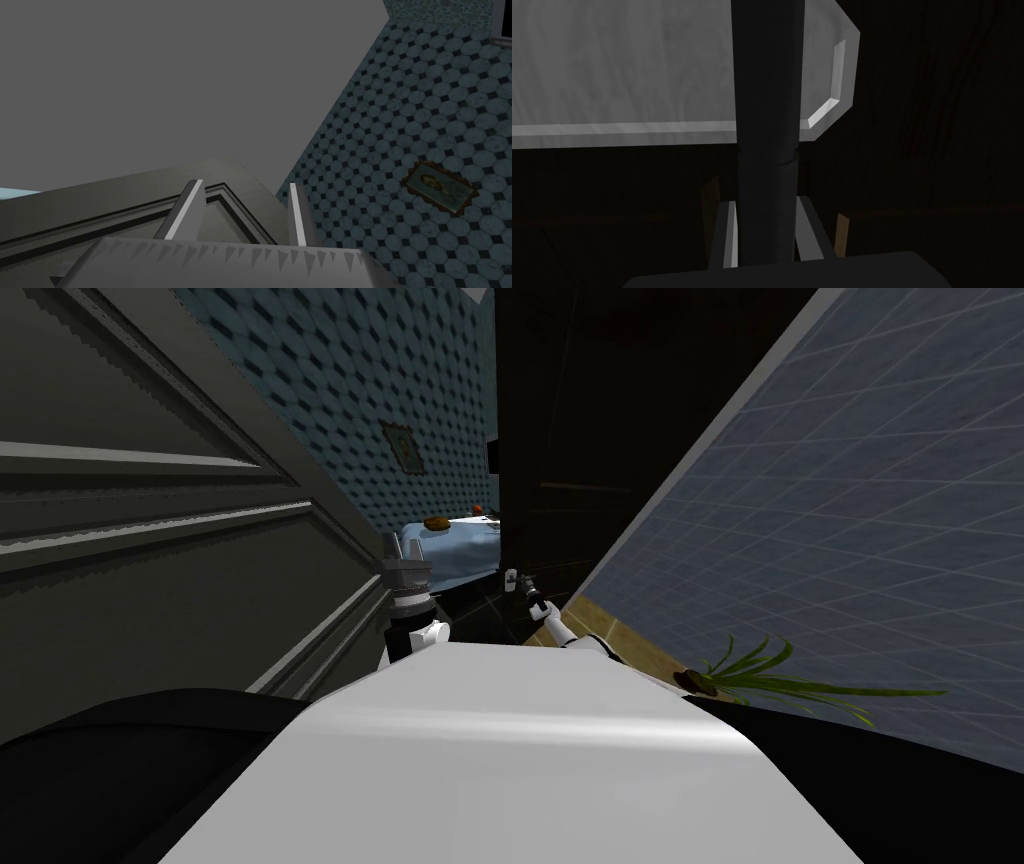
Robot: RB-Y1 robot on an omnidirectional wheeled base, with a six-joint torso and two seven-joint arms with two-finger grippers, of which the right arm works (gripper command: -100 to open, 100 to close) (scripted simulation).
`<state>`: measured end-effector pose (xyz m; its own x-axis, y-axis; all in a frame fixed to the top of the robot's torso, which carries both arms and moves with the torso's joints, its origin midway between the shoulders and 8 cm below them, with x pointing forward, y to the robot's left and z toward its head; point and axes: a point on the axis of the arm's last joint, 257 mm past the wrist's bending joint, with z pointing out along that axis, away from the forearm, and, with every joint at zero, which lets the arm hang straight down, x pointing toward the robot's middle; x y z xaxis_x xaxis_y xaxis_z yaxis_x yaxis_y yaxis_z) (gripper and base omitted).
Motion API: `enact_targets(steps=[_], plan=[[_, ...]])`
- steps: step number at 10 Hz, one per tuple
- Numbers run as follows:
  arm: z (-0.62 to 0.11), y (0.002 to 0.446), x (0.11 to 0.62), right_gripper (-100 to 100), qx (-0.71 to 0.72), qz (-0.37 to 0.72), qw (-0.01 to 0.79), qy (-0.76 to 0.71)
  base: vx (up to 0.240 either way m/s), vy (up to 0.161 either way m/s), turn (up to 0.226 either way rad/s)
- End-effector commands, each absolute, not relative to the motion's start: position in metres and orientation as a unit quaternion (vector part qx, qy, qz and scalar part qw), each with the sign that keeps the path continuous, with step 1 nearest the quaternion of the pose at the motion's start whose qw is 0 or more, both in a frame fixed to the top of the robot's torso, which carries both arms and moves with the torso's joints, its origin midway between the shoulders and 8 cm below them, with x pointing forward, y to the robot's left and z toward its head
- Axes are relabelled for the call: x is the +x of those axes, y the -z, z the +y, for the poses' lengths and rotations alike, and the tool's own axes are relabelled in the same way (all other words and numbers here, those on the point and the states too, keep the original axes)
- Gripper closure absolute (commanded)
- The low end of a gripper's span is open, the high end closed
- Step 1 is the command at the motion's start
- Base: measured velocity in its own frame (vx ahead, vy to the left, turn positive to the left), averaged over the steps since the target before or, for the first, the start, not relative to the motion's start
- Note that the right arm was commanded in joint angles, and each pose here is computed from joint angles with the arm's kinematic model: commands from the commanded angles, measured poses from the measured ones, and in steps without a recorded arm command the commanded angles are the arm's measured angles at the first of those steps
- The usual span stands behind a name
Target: Push the door open
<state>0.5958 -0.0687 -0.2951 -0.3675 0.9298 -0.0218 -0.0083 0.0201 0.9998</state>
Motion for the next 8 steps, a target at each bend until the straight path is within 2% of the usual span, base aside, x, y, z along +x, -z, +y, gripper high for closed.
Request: enact_targets(steps=[1, 4, 6, 8], plan=[[-0.085, 0.29, 0.603, 100, 0.399, 0.581, 0.418, -0.573, 0.076, 0.131, -0.104], [-0.092, 0.29, 0.605, 100, 0.406, 0.576, 0.424, -0.569, 0.093, 0.118, -0.06], [-0.098, 0.29, 0.607, 100, 0.412, 0.572, 0.429, -0.565, 0.043, 0.044, -0.004], [-0.106, 0.29, 0.609, 100, 0.422, 0.565, 0.435, -0.56, 0.101, 0.176, -0.118]])
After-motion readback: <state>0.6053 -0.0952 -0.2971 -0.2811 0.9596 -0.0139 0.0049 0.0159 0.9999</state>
